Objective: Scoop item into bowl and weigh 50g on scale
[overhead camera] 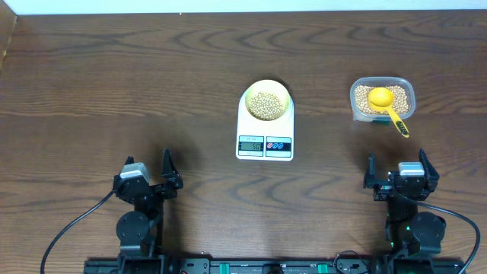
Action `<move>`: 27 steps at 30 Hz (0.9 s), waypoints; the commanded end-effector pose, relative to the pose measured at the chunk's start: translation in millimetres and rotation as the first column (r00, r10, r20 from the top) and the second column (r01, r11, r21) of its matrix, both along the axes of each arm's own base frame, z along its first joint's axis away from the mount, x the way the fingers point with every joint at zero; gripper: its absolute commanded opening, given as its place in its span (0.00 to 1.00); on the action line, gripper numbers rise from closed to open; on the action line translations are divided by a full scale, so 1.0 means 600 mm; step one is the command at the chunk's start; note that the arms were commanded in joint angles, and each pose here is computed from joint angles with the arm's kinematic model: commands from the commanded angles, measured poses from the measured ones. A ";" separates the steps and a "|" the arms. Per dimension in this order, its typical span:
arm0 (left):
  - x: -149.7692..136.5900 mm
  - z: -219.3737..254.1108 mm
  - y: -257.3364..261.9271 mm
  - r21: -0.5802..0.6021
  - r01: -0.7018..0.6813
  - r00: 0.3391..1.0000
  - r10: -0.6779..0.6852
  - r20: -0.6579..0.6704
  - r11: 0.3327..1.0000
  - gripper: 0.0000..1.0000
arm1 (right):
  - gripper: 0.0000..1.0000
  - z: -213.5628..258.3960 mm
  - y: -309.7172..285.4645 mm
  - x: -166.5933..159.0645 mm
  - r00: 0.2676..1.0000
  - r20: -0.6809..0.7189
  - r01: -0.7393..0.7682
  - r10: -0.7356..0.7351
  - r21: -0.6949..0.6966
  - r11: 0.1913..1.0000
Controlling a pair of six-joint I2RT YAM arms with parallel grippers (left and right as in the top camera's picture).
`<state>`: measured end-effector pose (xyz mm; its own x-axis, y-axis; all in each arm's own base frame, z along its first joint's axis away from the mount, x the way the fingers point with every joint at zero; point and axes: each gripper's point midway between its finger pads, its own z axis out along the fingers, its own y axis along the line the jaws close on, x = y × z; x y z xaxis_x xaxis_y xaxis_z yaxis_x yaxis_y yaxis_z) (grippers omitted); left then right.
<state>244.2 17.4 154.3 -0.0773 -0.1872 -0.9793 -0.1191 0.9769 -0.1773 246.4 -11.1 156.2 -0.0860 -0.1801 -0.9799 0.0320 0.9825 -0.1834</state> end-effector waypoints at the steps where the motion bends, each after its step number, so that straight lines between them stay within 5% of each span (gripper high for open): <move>1: -0.003 -0.028 0.007 0.020 -0.020 0.998 0.022 -0.055 1.000 0.86 | 0.99 -0.001 0.002 -0.001 1.000 0.002 -0.001 0.001 0.021 1.000; 27: -0.003 -0.028 0.007 0.020 -0.020 0.998 0.022 -0.055 1.000 0.86 | 0.99 0.001 0.022 0.000 0.999 0.006 -0.046 0.045 0.056 0.997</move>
